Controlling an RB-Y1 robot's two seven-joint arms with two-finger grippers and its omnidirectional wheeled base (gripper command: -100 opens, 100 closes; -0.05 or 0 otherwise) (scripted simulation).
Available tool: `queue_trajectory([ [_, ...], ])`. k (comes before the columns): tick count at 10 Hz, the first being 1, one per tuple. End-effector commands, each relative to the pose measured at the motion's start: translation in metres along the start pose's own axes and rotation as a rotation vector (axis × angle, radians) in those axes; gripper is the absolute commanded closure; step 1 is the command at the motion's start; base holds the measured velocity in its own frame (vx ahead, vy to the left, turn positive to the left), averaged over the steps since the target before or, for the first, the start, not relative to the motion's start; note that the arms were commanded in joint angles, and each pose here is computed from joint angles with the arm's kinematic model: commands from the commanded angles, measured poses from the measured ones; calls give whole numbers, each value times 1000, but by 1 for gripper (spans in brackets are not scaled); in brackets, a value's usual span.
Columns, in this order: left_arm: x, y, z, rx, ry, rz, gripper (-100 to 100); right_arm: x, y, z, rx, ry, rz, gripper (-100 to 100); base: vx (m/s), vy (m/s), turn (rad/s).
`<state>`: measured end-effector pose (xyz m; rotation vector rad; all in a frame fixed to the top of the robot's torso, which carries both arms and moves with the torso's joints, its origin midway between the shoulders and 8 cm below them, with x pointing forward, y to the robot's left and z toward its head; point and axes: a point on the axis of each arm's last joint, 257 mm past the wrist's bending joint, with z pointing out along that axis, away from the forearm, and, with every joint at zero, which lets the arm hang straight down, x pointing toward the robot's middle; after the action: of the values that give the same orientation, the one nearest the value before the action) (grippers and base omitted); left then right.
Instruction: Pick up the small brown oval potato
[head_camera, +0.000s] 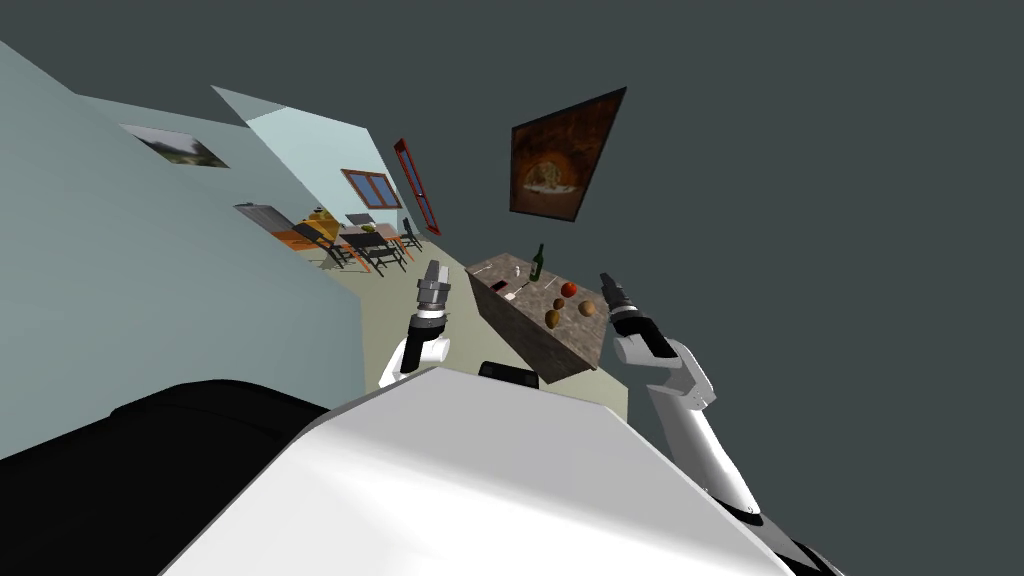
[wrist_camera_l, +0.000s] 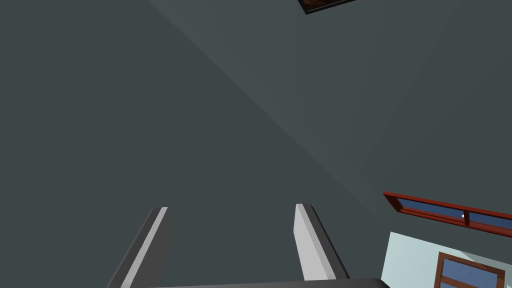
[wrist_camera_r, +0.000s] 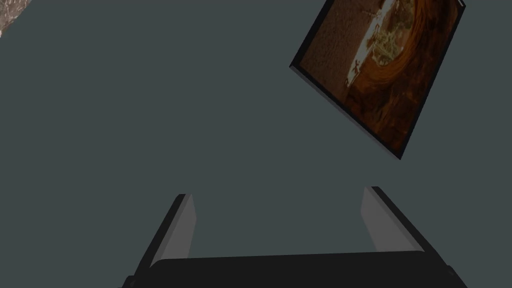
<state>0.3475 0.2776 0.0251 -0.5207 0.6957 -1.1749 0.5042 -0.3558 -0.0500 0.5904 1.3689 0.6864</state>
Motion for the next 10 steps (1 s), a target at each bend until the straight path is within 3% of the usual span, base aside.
queue_trajectory([
  [1,0,0,0,0,0,0,0,-2,-12,5,45,15,-20,-100,24,42,38],
  [10,0,0,0,0,0,0,0,-19,-56,24,234,86,-119,-100,21,29,48],
])
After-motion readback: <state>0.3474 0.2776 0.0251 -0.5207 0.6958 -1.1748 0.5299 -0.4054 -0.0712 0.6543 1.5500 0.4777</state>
